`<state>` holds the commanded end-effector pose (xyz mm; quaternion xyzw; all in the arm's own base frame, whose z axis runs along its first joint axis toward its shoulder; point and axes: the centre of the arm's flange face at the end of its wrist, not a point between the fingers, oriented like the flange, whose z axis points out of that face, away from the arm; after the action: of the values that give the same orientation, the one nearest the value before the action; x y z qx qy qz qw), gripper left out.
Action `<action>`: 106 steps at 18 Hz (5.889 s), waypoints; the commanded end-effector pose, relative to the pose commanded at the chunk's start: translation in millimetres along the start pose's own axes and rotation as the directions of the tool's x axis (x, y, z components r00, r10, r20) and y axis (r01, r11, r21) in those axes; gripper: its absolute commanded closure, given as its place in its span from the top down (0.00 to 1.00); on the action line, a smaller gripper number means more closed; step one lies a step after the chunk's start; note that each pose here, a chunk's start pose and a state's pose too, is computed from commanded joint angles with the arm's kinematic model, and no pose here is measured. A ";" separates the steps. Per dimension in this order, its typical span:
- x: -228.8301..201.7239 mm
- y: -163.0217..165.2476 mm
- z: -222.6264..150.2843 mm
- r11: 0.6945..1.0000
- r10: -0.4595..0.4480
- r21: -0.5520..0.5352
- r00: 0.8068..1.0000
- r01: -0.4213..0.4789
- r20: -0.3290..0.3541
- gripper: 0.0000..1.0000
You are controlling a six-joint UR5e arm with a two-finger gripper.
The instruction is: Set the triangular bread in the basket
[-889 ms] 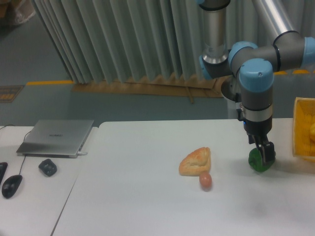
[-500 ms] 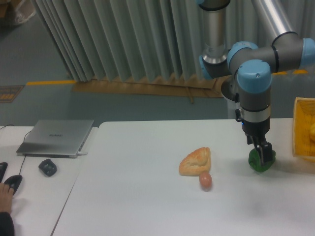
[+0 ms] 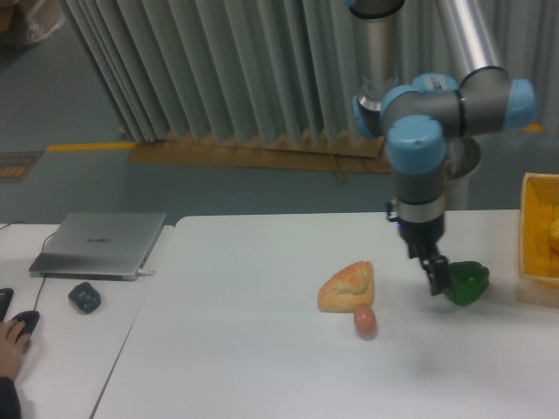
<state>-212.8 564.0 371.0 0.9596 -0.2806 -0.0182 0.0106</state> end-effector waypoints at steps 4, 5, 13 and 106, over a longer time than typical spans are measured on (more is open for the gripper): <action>25.0 -40.4 19.0 0.998 -0.055 -0.011 0.998 0.055 -0.005 1.00; 37.2 -45.7 34.9 0.996 -0.053 -0.070 0.999 0.053 0.006 1.00; 68.5 -55.6 58.5 0.990 -0.023 -0.135 0.998 0.031 0.061 1.00; -82.2 428.7 -26.0 0.895 0.447 0.044 0.890 -0.445 -0.094 0.39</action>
<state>-511.6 247.5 412.4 0.8693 -0.4925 0.0368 0.0186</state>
